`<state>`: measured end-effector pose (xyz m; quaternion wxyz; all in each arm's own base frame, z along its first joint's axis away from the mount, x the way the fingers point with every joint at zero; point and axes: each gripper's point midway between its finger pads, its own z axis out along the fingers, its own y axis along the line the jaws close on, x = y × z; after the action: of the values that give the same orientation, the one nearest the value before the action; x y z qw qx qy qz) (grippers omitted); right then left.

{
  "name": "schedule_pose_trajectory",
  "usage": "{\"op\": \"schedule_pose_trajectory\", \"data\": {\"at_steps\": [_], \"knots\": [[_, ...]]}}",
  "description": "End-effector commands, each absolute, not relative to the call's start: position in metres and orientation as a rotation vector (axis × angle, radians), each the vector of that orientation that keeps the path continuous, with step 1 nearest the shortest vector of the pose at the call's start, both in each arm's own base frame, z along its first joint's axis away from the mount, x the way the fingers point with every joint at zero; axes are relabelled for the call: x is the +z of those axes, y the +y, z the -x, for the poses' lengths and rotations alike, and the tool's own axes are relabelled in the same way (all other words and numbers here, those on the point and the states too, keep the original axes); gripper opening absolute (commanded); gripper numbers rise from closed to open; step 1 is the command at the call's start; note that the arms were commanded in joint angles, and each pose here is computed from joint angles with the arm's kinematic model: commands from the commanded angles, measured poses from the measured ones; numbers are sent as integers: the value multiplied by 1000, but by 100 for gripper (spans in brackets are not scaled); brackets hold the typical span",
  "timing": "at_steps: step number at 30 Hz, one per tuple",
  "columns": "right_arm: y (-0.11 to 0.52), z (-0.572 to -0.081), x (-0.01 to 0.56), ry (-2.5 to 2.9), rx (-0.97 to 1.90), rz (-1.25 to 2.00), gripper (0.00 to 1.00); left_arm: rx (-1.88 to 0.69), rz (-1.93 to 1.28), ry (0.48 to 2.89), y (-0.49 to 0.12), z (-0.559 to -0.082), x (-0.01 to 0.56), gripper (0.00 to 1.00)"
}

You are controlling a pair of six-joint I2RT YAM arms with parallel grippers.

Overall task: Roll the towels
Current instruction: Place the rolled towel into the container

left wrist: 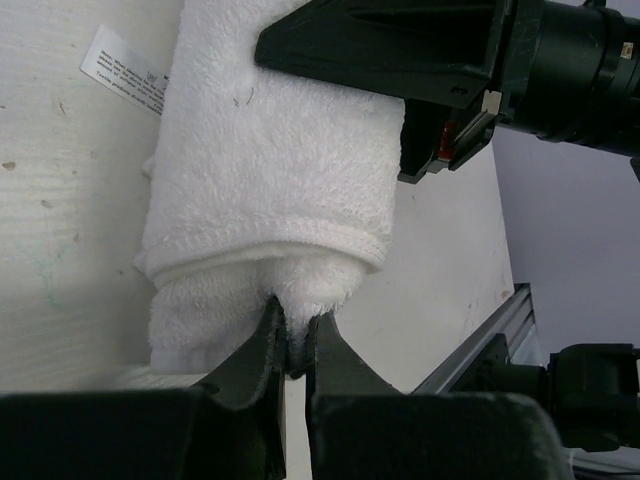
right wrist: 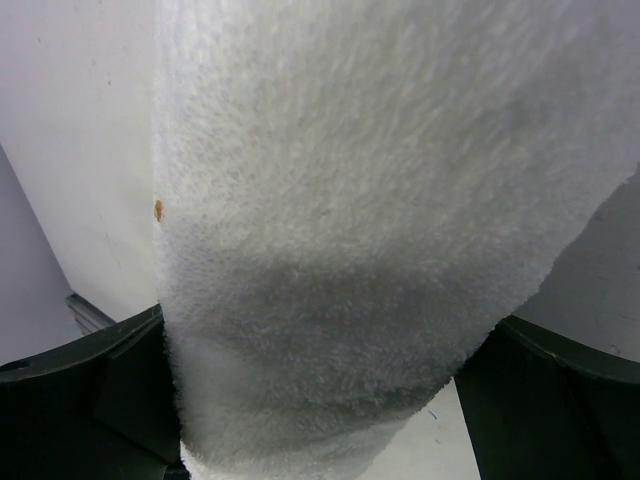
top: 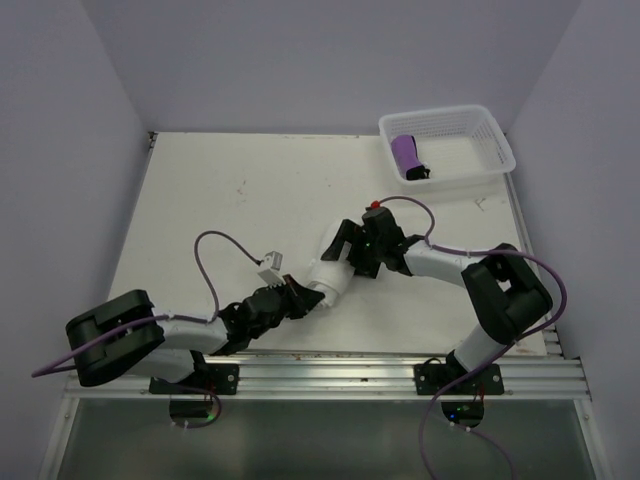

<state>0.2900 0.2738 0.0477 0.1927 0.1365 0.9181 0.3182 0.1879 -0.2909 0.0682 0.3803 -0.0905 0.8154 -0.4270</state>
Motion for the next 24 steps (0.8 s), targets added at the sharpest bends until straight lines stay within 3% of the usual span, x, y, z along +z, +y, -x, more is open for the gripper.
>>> {"op": "schedule_pose_trajectory", "data": {"at_steps": [1, 16, 21, 24], "knots": [[269, -313, 60, 2468, 853, -386, 99, -1145, 309, 2166, -286, -171, 48, 0], [272, -306, 38, 2579, 636, -319, 95, -1273, 345, 2195, -294, -158, 29, 0], [269, -305, 32, 2602, 503, -268, 79, -1274, 340, 2192, -296, -159, 29, 0], [269, -303, 28, 2616, 446, -235, 67, -1275, 309, 2194, -300, -159, 31, 10]]}}
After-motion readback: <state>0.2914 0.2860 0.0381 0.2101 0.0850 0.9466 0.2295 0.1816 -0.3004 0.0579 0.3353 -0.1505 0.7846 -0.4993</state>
